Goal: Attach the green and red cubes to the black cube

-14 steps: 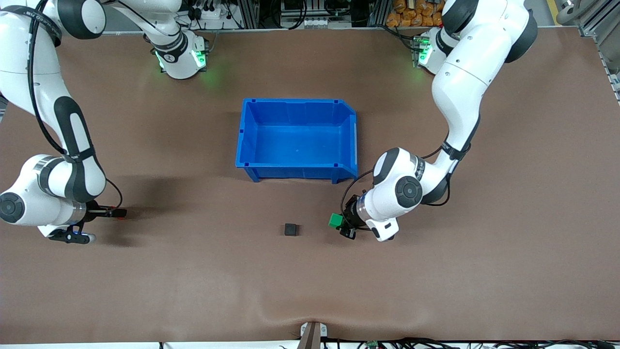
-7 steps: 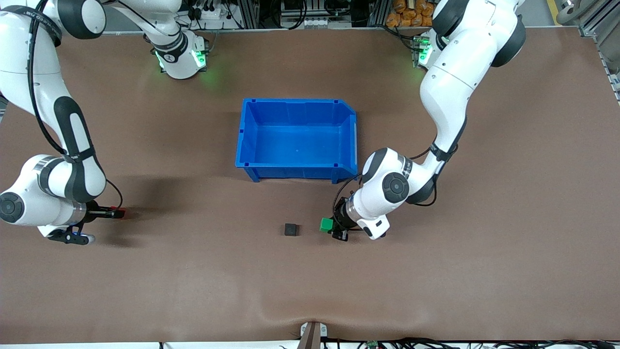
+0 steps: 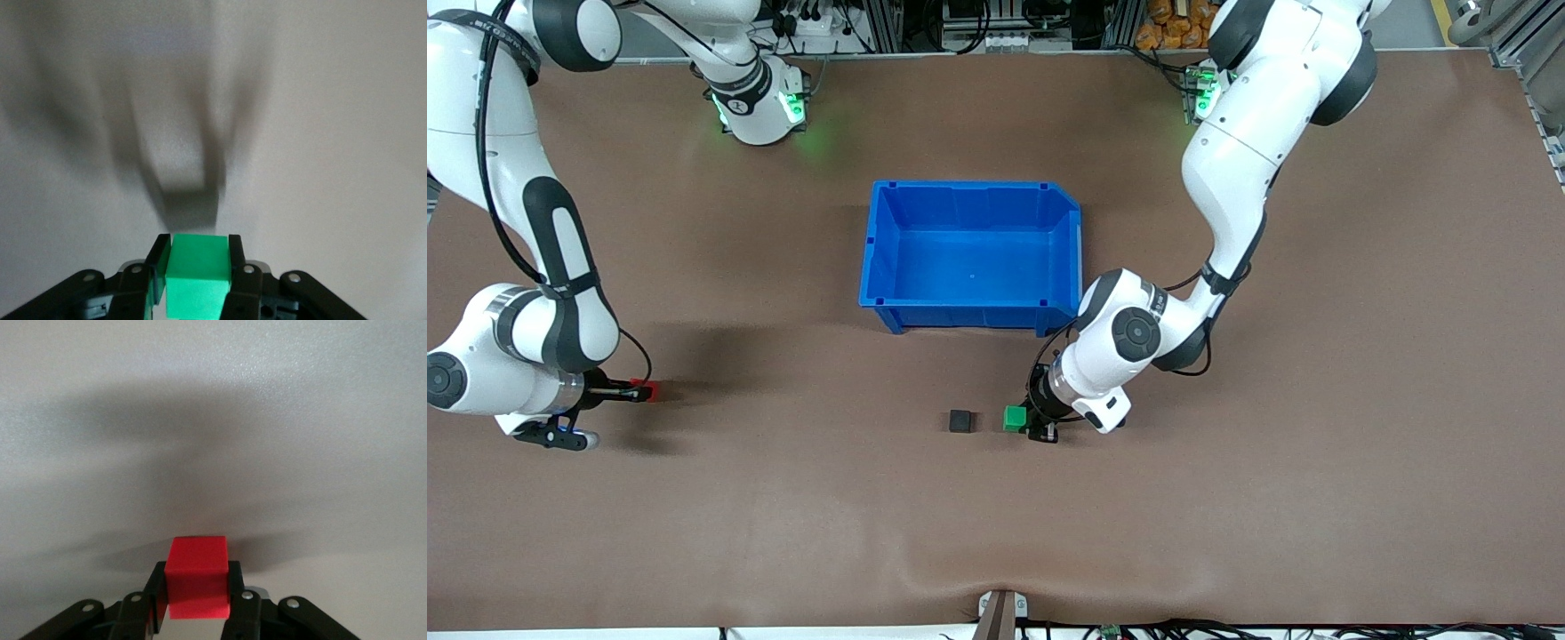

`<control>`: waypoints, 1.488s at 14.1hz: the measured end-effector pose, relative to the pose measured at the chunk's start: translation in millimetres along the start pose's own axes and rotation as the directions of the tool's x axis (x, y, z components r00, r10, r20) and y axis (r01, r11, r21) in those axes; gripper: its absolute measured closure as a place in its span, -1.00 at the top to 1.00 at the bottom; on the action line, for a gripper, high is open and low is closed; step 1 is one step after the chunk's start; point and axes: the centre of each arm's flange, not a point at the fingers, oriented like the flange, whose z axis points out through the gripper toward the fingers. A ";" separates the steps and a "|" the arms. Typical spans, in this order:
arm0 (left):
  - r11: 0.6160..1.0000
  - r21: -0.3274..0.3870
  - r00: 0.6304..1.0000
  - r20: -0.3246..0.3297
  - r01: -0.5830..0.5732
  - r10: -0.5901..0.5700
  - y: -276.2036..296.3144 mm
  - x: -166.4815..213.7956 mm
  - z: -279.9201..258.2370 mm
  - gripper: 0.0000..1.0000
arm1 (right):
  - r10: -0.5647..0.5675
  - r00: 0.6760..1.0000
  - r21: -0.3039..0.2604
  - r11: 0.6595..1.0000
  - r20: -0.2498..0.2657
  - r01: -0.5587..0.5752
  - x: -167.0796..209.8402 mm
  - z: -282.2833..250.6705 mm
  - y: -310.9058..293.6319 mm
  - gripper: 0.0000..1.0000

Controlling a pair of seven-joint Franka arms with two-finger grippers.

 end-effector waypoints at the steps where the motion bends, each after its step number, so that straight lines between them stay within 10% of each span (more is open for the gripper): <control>1: 1.000 -0.003 1.000 -0.007 -0.005 0.005 -2.8 -4.3 4.0 -0.22 | 0.021 1.000 0.002 1.000 0.012 -0.021 -1.0 0.3 -0.8 -0.22; 21: 0.999 -0.033 0.999 0.027 0.021 -0.020 -6.7 -40.4 32.7 -0.22 | 0.369 0.913 0.010 0.926 0.173 -0.376 -7.3 -29.5 -64.9 -0.22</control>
